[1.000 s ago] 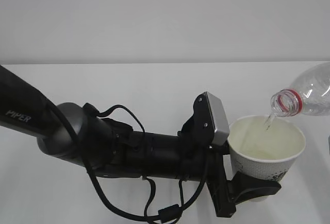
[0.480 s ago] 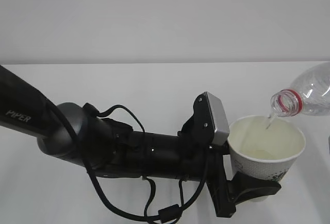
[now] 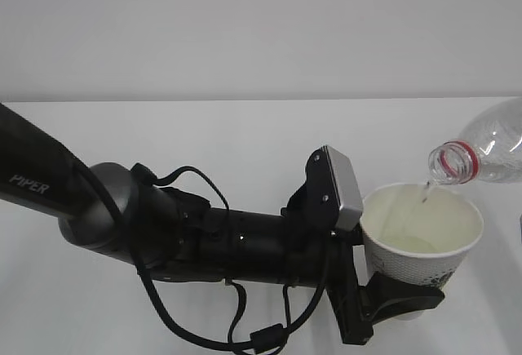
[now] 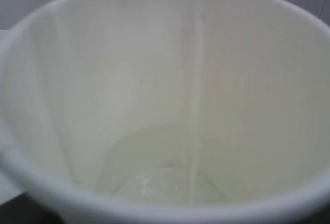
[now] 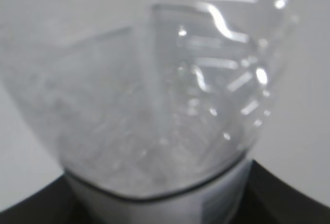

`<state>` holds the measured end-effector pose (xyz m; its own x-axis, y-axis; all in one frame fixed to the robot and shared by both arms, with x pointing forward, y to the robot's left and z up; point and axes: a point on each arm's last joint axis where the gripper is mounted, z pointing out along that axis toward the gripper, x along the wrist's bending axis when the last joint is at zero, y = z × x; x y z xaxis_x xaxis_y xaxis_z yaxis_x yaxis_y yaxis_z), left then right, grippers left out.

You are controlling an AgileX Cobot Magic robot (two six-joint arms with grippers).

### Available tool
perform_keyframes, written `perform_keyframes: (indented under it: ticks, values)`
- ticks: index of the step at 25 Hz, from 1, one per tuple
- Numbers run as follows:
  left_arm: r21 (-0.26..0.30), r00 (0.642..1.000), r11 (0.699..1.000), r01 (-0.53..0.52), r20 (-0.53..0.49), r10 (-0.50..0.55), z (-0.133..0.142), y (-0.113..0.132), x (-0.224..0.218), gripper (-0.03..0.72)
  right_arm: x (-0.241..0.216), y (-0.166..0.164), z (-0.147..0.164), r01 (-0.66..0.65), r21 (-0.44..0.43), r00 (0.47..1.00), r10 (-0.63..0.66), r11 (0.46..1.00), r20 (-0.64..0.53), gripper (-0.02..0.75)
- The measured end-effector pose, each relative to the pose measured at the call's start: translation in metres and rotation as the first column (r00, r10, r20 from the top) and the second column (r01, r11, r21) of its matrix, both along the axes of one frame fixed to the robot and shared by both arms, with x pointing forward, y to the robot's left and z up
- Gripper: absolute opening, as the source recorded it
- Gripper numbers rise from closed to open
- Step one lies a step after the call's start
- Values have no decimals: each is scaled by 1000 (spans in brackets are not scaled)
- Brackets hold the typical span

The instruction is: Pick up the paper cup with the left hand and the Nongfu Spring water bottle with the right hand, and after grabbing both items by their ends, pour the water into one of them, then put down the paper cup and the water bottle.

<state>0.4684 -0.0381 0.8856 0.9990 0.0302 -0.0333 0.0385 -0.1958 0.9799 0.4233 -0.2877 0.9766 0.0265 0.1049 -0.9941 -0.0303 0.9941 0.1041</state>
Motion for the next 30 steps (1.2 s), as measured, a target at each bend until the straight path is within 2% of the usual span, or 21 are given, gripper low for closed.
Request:
perform_keyframes:
  ticks: [30]
  values:
    - [2, 1000, 1000, -1, 0, 1, 0, 0, 0, 543, 0, 0, 0, 1, -19, 1000, -1, 1000, 1, 431]
